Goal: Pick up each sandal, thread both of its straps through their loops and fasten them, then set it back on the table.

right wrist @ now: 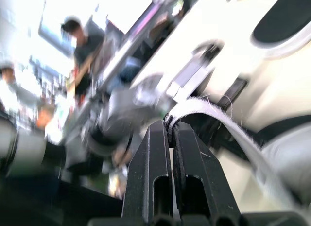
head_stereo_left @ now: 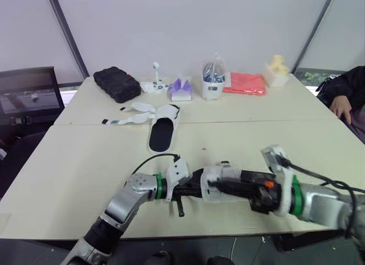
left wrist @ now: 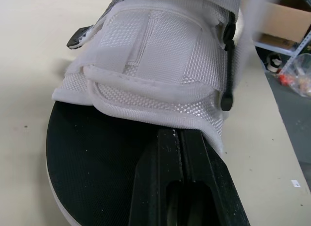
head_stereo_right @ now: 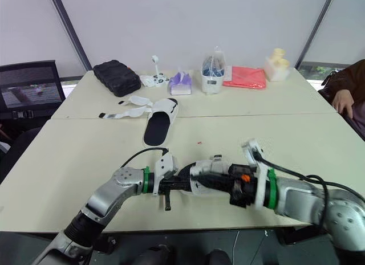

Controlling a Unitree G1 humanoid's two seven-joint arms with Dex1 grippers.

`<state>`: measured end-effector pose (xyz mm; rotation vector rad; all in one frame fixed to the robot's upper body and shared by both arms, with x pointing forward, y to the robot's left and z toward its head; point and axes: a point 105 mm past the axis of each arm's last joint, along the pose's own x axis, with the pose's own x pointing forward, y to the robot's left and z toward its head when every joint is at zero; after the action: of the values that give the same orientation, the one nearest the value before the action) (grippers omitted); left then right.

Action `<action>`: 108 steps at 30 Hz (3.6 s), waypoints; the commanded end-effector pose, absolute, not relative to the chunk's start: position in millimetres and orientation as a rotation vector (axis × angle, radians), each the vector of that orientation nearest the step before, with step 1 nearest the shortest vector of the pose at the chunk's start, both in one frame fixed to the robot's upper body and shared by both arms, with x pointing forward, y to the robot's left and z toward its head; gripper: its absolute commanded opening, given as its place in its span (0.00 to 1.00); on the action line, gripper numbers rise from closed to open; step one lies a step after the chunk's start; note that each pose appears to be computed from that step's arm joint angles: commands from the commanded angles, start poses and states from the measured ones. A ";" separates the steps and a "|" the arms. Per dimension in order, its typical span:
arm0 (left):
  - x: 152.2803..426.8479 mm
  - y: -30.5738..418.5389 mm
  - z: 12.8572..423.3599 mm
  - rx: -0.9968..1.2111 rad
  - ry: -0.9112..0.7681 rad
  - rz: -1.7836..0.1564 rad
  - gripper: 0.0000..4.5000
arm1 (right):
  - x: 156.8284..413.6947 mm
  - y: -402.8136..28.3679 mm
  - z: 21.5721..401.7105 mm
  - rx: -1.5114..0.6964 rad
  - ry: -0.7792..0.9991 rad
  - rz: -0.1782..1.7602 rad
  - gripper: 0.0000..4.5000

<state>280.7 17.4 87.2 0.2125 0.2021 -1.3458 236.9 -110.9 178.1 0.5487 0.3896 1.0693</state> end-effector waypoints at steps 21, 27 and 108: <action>282.8 21.7 78.3 0.211 0.232 -1.293 0.00 | 269.8 -128.7 204.4 0.556 0.213 0.961 0.88; 282.5 19.5 78.2 0.214 0.230 -1.304 0.00 | 301.4 -129.5 194.1 0.055 0.200 0.950 0.88; 281.8 35.3 112.3 0.083 0.097 -1.198 0.00 | 240.2 -208.1 136.7 0.507 0.544 0.800 0.99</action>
<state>281.8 32.3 93.3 0.0985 0.1692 -1.2088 241.2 -212.9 135.8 0.5349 0.5508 0.7794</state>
